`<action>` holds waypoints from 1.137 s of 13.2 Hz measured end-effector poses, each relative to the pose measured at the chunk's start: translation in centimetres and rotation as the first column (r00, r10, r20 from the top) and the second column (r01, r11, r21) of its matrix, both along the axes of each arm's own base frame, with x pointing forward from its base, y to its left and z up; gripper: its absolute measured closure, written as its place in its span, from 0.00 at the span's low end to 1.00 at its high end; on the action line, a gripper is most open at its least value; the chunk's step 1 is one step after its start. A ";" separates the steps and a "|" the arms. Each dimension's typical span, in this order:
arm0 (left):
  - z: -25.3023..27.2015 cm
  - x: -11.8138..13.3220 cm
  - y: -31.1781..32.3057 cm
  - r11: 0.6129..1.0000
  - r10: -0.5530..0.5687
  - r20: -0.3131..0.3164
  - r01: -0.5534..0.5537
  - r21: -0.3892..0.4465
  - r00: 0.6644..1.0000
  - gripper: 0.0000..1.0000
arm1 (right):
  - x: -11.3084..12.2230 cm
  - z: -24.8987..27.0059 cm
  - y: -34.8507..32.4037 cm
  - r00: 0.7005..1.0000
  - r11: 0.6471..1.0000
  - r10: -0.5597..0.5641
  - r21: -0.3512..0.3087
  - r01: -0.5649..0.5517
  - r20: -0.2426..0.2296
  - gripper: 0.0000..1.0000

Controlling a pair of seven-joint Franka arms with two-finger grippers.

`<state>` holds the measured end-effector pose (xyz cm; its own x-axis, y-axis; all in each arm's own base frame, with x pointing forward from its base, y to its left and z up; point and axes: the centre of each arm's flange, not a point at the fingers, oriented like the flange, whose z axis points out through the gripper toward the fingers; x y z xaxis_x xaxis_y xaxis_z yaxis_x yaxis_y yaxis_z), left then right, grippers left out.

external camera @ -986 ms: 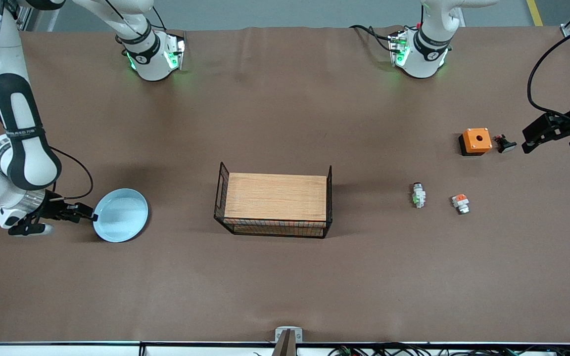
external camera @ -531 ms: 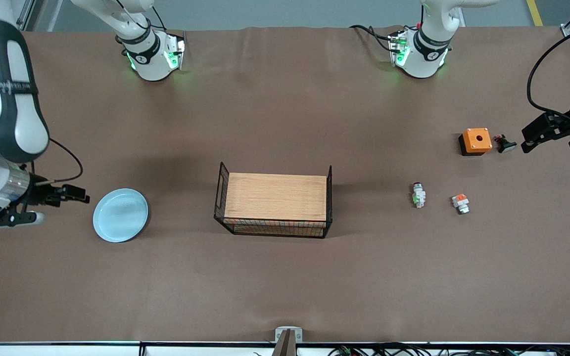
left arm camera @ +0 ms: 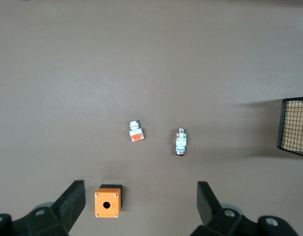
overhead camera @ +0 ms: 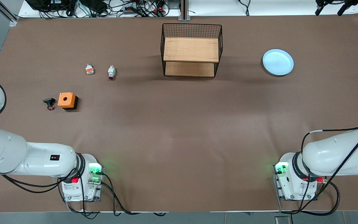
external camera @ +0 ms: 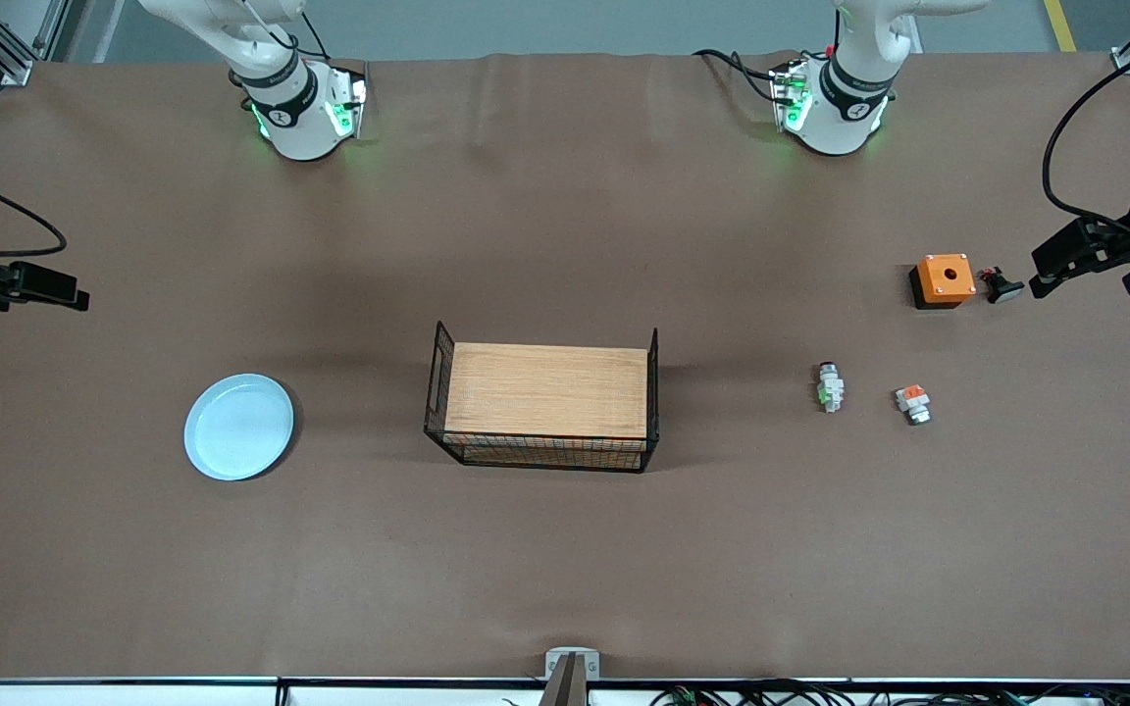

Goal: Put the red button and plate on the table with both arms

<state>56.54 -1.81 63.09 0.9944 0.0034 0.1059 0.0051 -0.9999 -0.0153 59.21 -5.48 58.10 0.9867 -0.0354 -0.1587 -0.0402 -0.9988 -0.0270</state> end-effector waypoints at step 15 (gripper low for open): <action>-0.1 0.0 0.0 1.000 0.000 -0.004 0.000 -0.001 1.000 0.00 | -2.3 6.3 1.9 0.999 1.000 0.012 -0.001 -0.012 0.037 0.00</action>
<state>56.56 -1.80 63.03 0.9947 0.0041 0.1023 0.0055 -0.9999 -0.0139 56.95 -3.55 64.38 0.9923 -0.0239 -0.1217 -0.0274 -0.9993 -0.0272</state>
